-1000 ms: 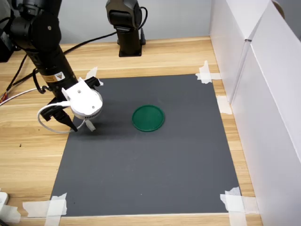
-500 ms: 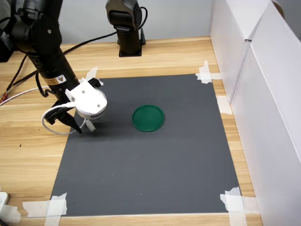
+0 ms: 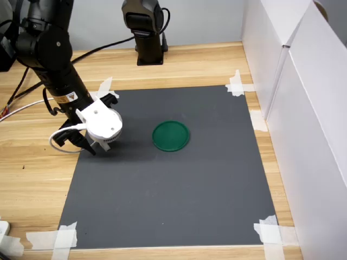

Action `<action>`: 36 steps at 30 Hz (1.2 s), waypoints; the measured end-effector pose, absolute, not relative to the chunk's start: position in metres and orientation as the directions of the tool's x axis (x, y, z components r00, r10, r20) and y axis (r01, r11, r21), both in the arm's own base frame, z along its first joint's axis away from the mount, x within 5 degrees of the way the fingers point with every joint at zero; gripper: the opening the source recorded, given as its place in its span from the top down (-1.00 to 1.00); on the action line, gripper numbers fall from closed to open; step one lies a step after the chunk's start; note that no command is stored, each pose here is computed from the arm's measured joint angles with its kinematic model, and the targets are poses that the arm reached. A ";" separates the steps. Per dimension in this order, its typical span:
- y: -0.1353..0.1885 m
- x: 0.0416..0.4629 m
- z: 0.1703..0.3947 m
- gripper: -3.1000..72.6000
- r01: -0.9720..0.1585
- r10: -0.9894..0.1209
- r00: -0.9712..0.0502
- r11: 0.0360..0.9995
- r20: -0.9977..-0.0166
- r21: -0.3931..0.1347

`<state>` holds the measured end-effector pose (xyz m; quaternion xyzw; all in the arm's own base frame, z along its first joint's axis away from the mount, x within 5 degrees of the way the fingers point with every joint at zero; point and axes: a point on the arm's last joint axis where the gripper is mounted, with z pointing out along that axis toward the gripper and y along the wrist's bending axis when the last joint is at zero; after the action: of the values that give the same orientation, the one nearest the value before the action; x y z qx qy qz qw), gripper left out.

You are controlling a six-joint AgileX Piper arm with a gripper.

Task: Grasp a white terminal and put it in the green lid.

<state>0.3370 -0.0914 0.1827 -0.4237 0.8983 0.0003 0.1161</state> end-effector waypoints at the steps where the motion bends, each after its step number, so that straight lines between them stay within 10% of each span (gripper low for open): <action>1: -0.091 0.337 0.183 -0.59 -0.760 -0.760 -0.616 0.643 -0.208 -0.098; 11: -0.092 0.337 0.183 0.69 -0.748 -0.748 -0.630 0.657 -0.208 -0.094; 20: -0.091 0.335 0.186 0.70 -0.720 -0.719 -0.663 0.689 -0.210 -0.086; 36: -0.052 0.304 0.267 0.70 -0.737 -0.758 -0.598 0.648 -0.262 -0.191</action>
<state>0.3043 -0.0521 0.2666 -0.4184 0.8932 -0.0315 0.1615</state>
